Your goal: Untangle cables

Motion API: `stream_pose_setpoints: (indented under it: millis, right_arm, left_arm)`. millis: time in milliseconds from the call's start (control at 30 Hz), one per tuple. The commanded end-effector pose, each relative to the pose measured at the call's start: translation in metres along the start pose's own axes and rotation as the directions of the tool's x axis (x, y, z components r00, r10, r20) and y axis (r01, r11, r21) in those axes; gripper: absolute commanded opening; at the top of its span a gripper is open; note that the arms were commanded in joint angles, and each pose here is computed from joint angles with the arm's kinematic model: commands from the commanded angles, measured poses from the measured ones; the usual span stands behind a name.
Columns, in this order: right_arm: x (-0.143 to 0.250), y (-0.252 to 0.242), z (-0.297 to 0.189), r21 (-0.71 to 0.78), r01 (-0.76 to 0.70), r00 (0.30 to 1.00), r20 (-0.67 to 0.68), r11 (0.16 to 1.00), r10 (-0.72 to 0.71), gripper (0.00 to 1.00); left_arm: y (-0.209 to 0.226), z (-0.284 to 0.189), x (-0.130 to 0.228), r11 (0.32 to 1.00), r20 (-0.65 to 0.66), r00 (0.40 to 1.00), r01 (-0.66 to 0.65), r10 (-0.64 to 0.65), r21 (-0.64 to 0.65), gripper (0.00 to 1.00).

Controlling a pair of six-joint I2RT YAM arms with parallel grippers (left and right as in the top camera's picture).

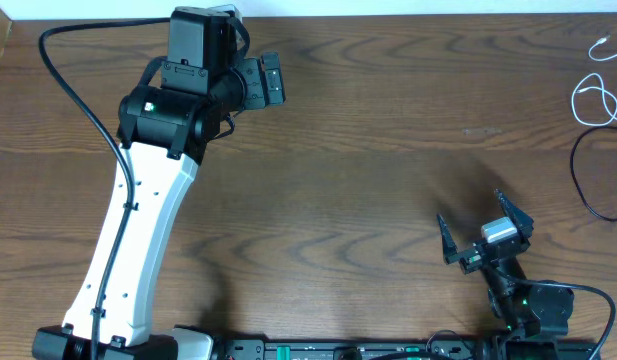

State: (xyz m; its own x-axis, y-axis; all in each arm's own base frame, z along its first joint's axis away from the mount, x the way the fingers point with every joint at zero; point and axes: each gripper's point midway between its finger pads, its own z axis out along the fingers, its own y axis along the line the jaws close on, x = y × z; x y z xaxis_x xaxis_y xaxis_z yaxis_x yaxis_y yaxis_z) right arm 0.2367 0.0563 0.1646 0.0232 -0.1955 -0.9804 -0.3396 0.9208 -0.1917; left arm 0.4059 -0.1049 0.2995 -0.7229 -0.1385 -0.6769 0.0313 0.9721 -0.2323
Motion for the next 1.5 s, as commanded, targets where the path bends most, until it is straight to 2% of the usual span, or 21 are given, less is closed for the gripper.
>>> stream_pose_setpoints:
  millis: [0,900,1467]
  right_arm:
    - [0.001,0.001,0.0,-0.006,-0.019,1.0,0.002,1.0,0.019,0.99]
    - [0.0,0.001,0.0,-0.006,-0.019,1.0,0.002,1.0,0.019,0.99]
    - [0.001,0.001,0.0,-0.006,-0.019,1.0,0.002,1.0,0.019,0.99]
  left_arm:
    - [-0.001,-0.002,-0.002,1.0,0.008,1.0,-0.017,0.017,0.001,0.99]
    - [0.0,-0.002,-0.001,1.0,0.0,1.0,-0.017,0.017,-0.002,0.99]
    - [0.027,-0.014,0.002,0.995,0.045,0.999,-0.001,0.006,-0.101,0.99]
